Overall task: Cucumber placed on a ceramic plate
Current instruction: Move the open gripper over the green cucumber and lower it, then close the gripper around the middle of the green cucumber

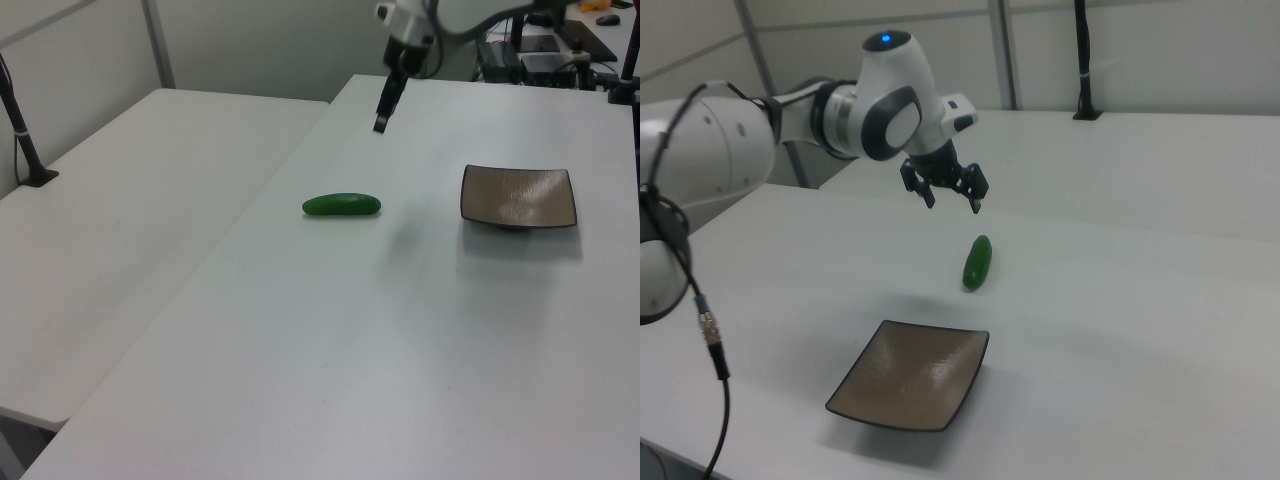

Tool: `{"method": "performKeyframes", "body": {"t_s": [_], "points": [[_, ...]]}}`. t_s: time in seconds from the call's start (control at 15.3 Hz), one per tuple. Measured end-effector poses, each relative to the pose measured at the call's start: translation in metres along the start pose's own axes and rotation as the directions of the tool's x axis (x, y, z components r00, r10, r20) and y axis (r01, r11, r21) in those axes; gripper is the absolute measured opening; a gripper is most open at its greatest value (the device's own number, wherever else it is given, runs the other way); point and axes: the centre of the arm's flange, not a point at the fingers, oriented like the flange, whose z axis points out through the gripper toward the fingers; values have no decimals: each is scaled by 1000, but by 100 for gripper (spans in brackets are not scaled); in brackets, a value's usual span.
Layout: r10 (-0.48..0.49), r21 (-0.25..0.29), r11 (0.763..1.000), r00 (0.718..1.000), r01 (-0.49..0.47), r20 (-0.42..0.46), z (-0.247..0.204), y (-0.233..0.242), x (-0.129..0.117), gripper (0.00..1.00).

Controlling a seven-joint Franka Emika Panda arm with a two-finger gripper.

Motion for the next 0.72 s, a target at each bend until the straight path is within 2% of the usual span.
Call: {"method": "performKeyframes", "body": {"t_s": [0.07, 0.26, 0.46, 0.72], "points": [[9, -2, 1000, 1000, -9, -4, 24, -8, 8, 100], [3, -28, 1000, 1000, -4, -30, 55, -14, 17, 100], [-4, -45, 999, 999, 2, -37, 87, -14, 16, 100], [-19, -99, 995, 999, 14, -44, 141, -28, 13, 100]]}}
